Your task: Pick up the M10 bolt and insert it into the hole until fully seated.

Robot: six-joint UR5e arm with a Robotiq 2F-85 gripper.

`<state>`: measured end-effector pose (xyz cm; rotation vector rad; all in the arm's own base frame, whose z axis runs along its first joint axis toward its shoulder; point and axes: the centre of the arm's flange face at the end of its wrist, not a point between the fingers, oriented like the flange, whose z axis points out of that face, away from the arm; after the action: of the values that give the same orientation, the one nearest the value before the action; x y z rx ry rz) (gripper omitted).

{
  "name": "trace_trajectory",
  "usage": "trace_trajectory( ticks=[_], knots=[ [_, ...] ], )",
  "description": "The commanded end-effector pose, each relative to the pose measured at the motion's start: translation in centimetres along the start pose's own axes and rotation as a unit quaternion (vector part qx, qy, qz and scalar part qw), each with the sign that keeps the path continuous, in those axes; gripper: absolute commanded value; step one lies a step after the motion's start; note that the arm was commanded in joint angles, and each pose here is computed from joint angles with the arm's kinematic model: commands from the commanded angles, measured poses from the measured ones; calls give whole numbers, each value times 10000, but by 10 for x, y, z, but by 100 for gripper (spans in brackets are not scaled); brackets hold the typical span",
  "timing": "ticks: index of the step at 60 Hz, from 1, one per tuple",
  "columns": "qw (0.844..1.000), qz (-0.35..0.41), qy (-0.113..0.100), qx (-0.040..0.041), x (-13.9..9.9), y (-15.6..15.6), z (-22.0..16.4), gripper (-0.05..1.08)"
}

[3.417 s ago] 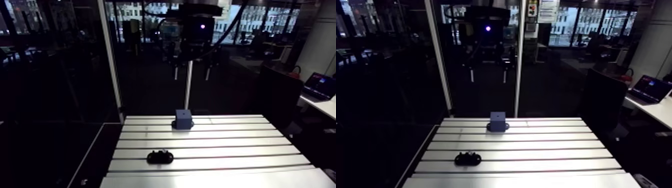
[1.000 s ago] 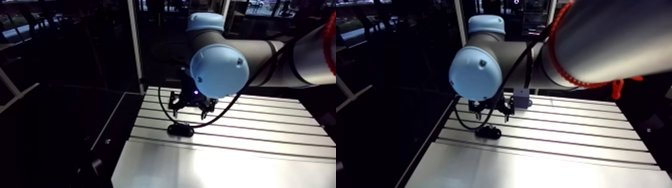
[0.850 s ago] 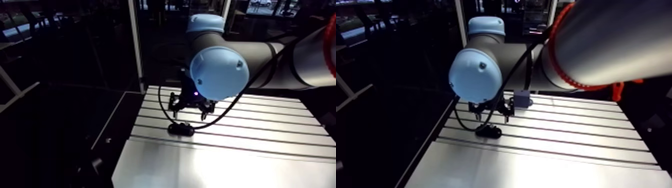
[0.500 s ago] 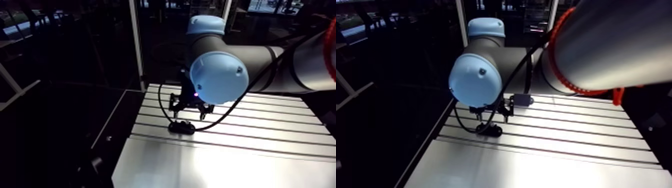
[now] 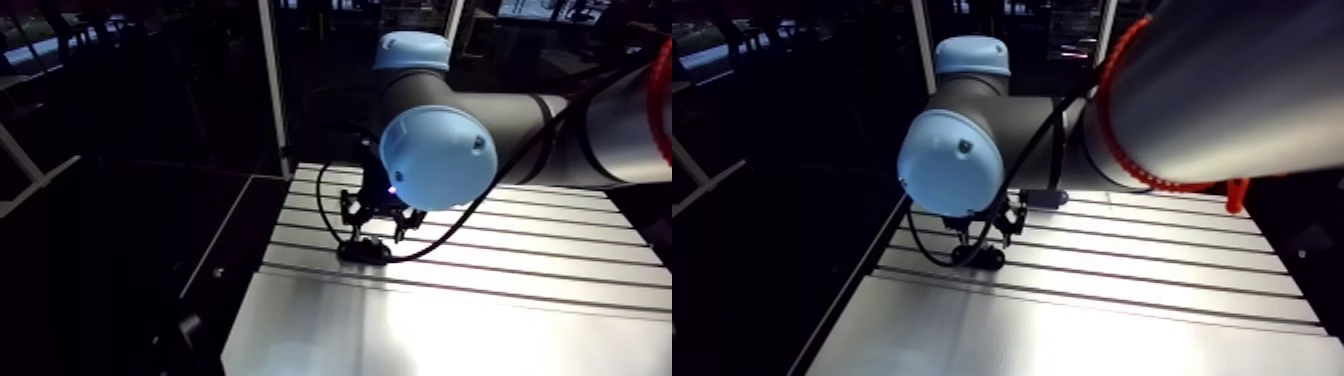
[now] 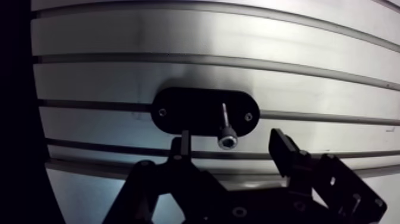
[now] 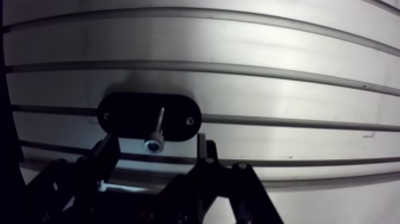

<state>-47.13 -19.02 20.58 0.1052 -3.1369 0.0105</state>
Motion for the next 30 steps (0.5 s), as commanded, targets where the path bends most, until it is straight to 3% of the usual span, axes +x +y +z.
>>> trace_trajectory(
  ticks=[1, 30],
  knots=[
    [10000, -11, -6, 2, 0, -1, 1, 31],
    [10000, -13, -60, 7, 0, -1, 6, 41]
  ],
)
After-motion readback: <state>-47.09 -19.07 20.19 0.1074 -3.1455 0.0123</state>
